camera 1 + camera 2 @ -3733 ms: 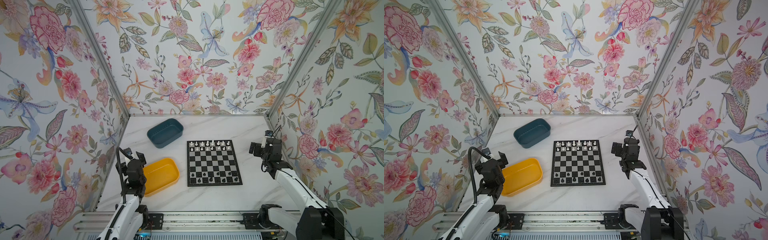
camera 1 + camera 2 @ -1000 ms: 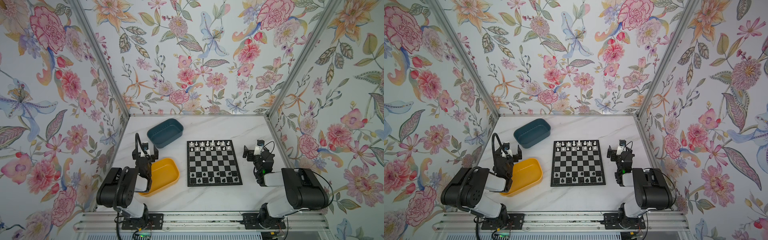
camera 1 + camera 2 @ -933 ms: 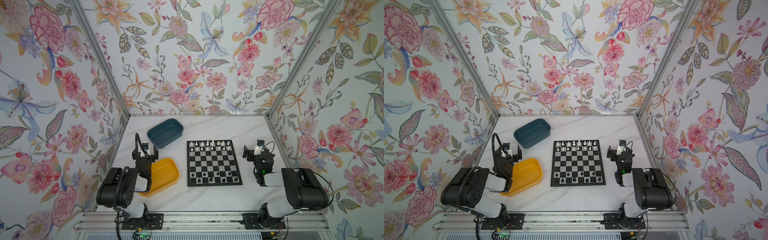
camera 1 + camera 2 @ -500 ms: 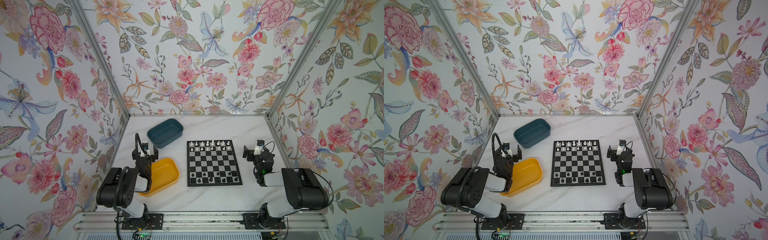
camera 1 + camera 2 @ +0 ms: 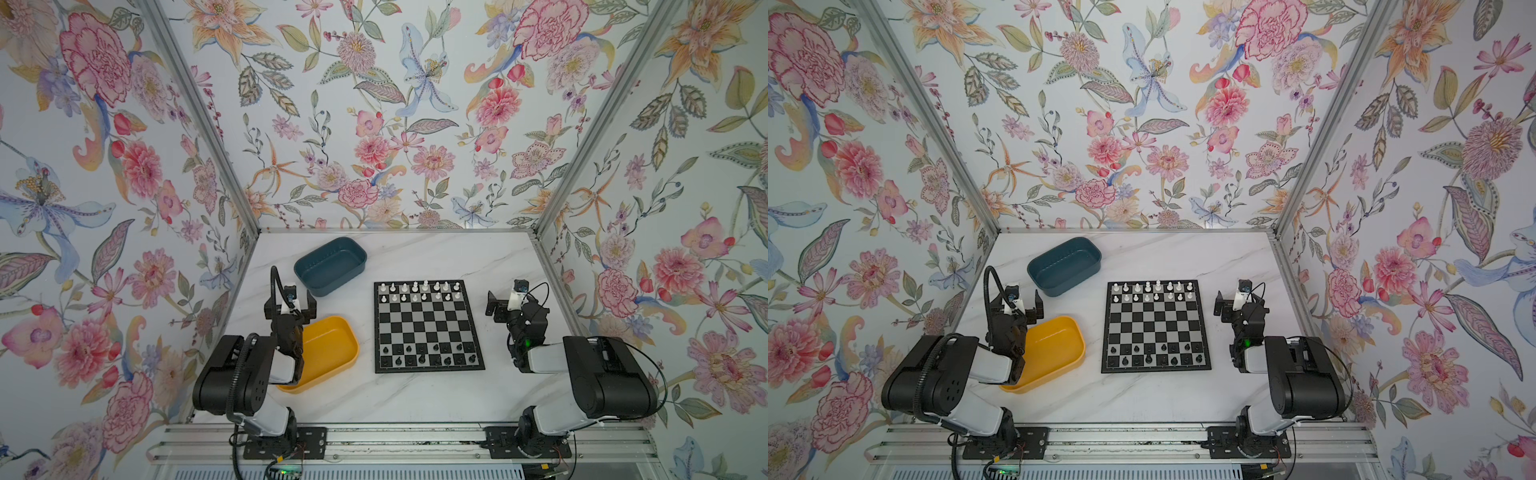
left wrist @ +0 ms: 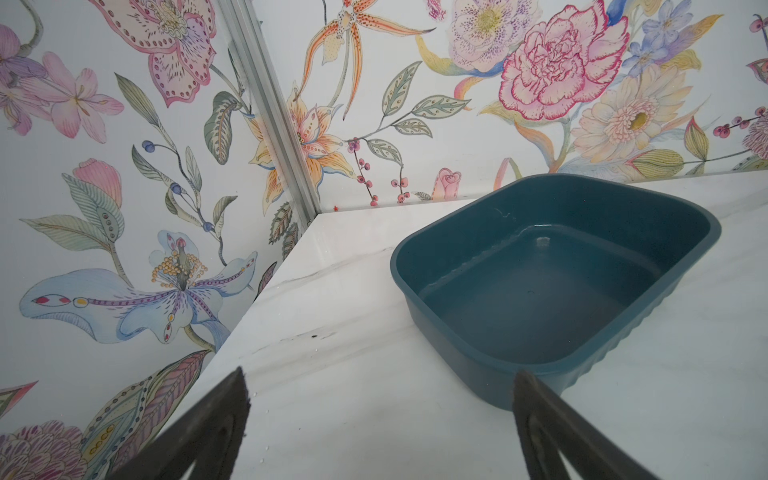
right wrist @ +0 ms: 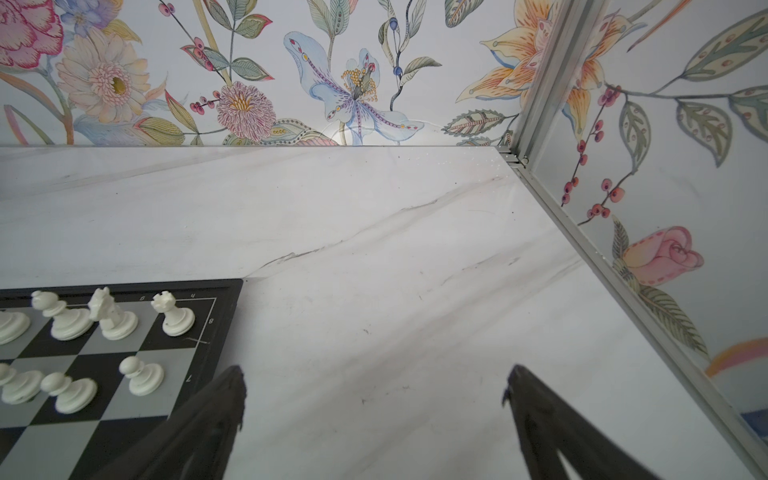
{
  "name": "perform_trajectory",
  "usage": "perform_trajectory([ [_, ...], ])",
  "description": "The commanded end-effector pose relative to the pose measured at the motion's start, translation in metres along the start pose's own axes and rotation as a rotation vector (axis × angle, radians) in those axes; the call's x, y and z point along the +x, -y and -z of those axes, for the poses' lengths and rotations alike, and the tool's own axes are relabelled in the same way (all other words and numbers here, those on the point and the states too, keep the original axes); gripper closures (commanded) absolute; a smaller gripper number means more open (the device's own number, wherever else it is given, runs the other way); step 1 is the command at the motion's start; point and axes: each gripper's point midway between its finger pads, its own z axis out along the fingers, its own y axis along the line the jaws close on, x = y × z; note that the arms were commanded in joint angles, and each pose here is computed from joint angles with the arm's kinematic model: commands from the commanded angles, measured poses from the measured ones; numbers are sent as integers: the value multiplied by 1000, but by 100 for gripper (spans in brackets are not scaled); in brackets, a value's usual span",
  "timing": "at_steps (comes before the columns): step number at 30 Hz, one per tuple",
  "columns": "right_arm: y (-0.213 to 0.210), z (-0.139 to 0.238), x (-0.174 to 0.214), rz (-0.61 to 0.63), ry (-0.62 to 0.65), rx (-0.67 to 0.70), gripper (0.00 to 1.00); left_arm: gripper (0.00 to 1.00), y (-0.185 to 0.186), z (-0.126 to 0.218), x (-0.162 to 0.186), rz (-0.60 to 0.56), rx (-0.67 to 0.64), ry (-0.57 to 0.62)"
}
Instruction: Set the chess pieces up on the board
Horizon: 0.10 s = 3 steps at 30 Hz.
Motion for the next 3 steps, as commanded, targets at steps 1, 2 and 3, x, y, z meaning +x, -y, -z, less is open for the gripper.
perform_trajectory([
  [1,1,0,1,2,2,-1,1,1,0,-1,-8,-4,-7,27],
  [2,0,0,1,4,4,-3,1,1,0,-1,-8,-4,-7,27],
  [3,0,1,0,7,6,0,1,1,0,-1,-8,-4,-7,26],
])
